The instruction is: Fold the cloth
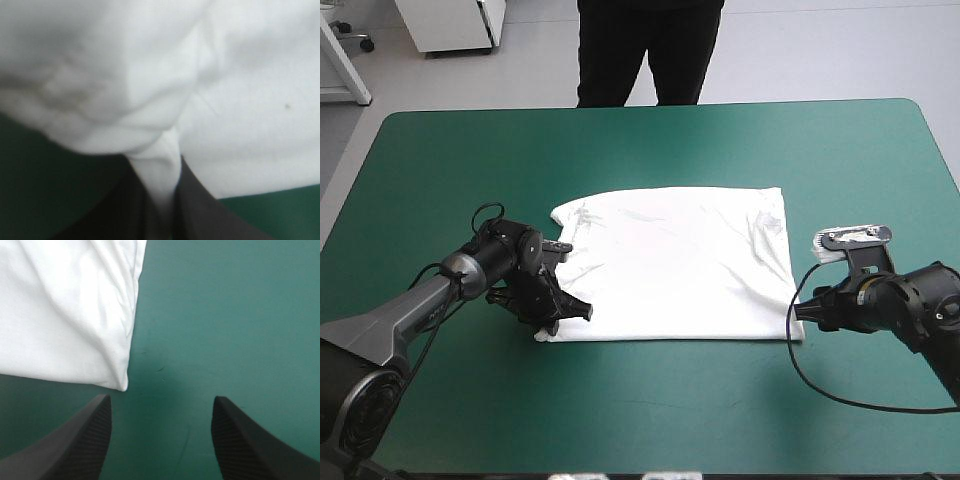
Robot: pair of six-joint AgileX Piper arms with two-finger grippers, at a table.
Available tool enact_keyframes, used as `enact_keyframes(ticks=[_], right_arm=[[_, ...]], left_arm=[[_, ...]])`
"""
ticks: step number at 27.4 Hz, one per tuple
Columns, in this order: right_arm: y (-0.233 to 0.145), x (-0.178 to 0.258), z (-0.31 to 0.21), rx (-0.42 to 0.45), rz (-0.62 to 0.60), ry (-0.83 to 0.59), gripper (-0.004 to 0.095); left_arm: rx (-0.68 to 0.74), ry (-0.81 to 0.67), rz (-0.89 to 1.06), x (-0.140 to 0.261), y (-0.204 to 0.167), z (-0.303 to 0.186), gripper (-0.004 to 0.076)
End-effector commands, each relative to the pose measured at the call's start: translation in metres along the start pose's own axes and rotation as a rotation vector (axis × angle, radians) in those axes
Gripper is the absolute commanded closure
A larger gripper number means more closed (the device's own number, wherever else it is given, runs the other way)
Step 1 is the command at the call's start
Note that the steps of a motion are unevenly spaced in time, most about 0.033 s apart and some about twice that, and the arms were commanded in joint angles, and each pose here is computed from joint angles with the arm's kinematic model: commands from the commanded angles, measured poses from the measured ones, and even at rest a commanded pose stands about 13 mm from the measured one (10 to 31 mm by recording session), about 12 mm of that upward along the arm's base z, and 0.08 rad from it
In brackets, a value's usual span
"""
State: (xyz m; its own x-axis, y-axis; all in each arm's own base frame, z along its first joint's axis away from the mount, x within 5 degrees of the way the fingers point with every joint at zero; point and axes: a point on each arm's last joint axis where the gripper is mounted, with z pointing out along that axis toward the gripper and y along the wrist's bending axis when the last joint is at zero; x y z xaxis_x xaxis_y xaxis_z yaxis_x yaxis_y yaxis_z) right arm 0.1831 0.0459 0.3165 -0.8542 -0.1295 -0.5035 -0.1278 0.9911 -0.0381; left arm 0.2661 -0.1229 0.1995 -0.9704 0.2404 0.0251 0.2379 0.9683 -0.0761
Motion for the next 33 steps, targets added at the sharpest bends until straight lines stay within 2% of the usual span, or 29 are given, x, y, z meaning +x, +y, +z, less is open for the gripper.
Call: enact_keyframes(ticks=[1, 6, 12, 21, 24, 31, 33], right_arm=[[0.005, -0.008, 0.008, -0.042, 0.027, -0.052, 0.0344], [0.013, -0.012, 0.059, -0.035, 0.023, 0.108, 0.0344], [0.020, -0.018, 0.087, -0.060, 0.039, 0.142, 0.0344], [0.027, -0.005, 0.126, -0.072, 0.054, 0.320, 0.0367], [0.029, 0.002, 0.133, -0.090, 0.065, 0.342, 0.0482], [0.031, 0.015, 0.139, -0.115, 0.082, 0.376, 0.0925], [0.031, 0.016, 0.139, -0.117, 0.091, 0.379, 0.0925]], left_arm=[[0.009, -0.016, 0.014, -0.004, -0.003, 0.012, 0.0733], [0.010, -0.009, 0.027, -0.004, -0.003, 0.012, 0.0733], [0.009, 0.004, 0.033, -0.002, -0.003, 0.012, 0.0733], [0.009, 0.006, 0.033, -0.002, -0.003, 0.012, 0.0733], [0.009, 0.006, 0.033, -0.002, -0.003, 0.012, 0.0733], [0.023, -0.034, 0.018, -0.005, -0.004, 0.012, 0.0733], [0.031, -0.056, 0.014, -0.008, -0.005, 0.012, 0.0733]])
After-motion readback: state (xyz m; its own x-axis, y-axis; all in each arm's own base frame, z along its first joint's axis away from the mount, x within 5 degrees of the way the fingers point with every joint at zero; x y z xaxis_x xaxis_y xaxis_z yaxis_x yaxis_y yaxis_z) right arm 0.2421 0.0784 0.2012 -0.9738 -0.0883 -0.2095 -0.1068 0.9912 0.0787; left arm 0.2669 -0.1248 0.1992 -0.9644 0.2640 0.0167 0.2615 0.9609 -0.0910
